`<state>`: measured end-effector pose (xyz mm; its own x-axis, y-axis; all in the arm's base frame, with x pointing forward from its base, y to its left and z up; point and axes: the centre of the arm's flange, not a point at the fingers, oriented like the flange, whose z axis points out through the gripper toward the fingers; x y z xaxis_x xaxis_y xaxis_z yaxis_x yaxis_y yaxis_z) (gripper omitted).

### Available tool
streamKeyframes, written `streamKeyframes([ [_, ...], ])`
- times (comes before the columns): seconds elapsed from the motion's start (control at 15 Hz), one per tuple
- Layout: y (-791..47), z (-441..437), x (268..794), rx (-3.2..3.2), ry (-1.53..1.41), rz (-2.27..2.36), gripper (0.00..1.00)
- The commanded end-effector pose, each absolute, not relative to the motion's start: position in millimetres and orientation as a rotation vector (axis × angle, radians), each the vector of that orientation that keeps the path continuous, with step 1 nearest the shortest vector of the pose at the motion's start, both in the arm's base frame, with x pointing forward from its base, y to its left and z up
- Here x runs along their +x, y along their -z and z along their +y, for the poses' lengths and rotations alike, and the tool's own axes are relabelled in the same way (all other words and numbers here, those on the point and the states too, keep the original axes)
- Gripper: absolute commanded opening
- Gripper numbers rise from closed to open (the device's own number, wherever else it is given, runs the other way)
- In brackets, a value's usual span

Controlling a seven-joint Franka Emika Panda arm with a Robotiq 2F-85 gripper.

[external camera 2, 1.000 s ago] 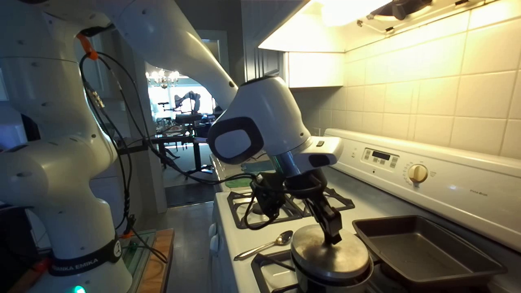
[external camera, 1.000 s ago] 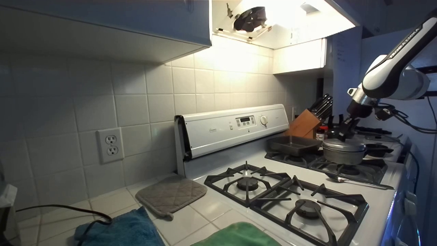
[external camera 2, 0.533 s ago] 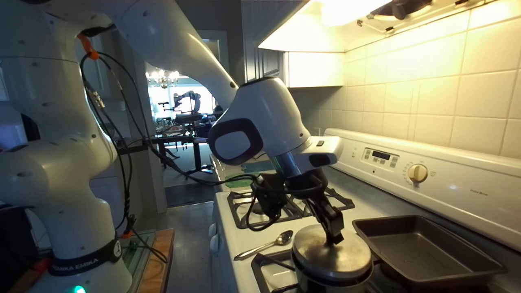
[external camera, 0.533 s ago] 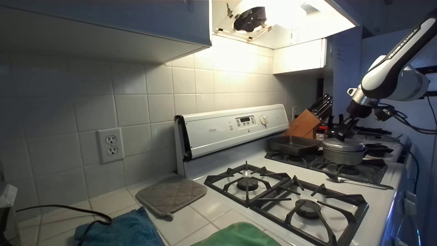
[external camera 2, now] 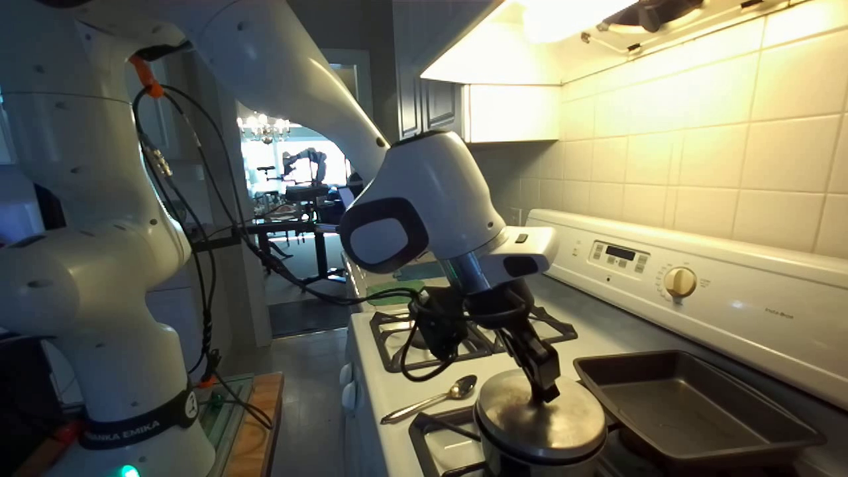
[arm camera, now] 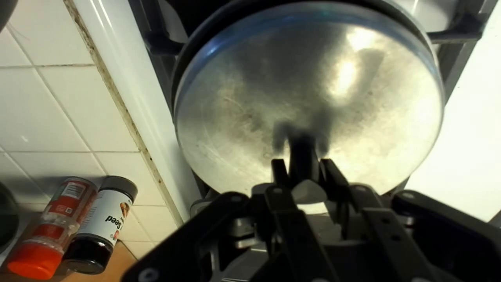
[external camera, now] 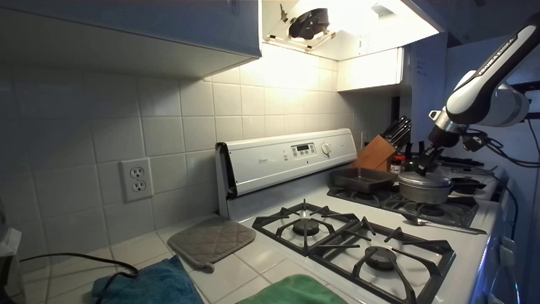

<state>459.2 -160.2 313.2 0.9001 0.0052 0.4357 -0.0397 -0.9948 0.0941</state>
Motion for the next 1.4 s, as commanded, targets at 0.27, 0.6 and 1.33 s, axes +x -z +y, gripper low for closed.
streamKeyframes([
  [0.27,-304.4,-164.3,455.0,2.957,-0.683,-0.011,0.06],
  [0.6,-300.6,-165.2,454.3,2.958,-0.667,-0.01,0.06],
  [1.33,-301.7,-166.5,453.6,2.964,-0.665,-0.029,0.58],
])
